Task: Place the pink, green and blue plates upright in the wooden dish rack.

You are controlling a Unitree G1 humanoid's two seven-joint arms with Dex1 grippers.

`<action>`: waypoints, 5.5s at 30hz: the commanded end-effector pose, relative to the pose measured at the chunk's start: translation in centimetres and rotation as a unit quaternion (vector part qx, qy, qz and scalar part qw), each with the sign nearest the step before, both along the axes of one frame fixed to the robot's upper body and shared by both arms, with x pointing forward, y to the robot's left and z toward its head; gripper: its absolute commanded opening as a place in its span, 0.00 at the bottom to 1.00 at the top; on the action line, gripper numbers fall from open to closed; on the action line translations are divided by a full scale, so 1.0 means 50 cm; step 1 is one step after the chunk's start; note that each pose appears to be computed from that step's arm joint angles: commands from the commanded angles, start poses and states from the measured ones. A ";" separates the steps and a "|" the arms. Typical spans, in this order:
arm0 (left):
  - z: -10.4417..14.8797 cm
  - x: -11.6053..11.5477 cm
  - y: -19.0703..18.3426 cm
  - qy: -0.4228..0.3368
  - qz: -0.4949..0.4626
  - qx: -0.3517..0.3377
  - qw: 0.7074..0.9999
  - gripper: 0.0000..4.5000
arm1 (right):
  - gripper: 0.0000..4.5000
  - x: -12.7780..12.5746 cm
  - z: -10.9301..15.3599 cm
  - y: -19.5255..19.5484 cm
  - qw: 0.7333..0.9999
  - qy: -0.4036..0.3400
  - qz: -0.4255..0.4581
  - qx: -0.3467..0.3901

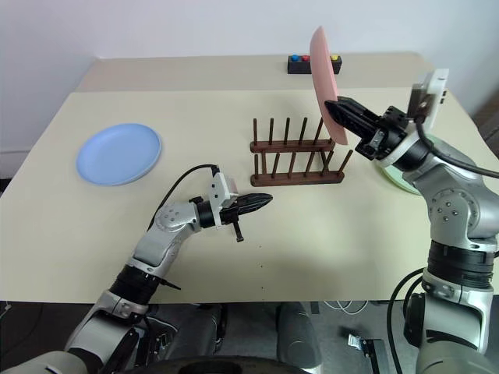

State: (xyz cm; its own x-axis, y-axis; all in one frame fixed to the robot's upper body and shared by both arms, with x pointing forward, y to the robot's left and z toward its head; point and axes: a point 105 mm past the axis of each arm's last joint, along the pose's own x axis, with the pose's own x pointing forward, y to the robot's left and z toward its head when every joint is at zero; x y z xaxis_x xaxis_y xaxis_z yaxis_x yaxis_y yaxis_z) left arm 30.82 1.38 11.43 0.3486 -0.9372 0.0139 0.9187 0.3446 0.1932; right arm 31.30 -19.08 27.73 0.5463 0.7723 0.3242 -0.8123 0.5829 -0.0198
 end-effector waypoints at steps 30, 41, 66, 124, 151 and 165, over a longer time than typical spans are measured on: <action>0.023 -0.002 -0.002 -0.019 -0.006 -0.009 1.000 0.00 | 0.01 0.025 -0.032 -0.063 0.988 0.089 -0.009 0.130; 0.025 -0.004 -0.003 -0.019 -0.007 -0.009 1.000 0.00 | 1.00 0.027 -0.041 -0.085 0.984 0.094 -0.030 0.145; 0.023 -0.004 -0.005 -0.011 -0.017 -0.008 1.000 0.00 | 1.00 -0.035 -0.192 -0.316 0.881 0.084 -0.403 -0.234; 0.018 -0.013 -0.010 -0.009 -0.025 -0.008 1.000 0.00 | 0.03 -0.080 0.157 0.123 0.946 -0.289 -0.096 -0.114; 0.016 -0.011 -0.004 -0.009 -0.021 -0.003 1.000 0.00 | 0.03 -0.001 -0.011 0.102 0.993 0.091 -0.002 0.078; 0.017 -0.008 -0.003 -0.012 -0.019 -0.002 1.000 0.00 | 0.03 0.017 -0.015 0.081 0.982 0.133 -0.005 0.135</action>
